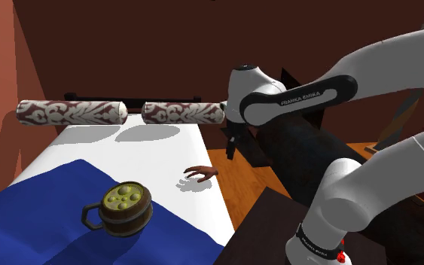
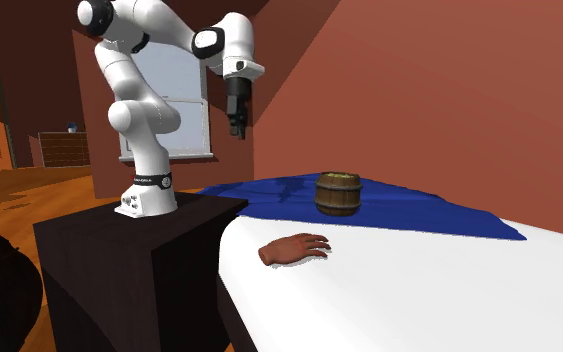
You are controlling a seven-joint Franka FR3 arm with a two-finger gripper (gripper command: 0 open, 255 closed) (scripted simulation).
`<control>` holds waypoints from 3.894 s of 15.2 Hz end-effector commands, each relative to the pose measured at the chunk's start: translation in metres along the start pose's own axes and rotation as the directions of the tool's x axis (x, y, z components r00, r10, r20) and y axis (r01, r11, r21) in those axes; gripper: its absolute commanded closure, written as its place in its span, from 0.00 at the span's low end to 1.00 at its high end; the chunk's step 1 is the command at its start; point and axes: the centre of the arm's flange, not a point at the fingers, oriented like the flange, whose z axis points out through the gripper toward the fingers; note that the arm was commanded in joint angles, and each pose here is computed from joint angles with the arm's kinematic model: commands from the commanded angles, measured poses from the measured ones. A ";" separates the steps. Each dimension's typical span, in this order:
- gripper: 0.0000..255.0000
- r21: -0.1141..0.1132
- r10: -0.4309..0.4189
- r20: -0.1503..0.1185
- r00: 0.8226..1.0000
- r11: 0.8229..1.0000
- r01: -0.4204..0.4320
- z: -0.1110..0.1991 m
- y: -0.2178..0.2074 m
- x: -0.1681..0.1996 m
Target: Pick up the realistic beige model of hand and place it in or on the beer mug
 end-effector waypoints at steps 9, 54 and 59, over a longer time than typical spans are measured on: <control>0.00 -0.105 -0.259 -0.052 0.965 0.962 0.252 0.109 0.019 0.064; 1.00 -0.241 -0.550 -0.072 0.832 0.819 0.521 0.233 0.042 0.162; 1.00 -0.241 -0.550 -0.072 0.832 0.819 0.521 0.207 0.047 0.162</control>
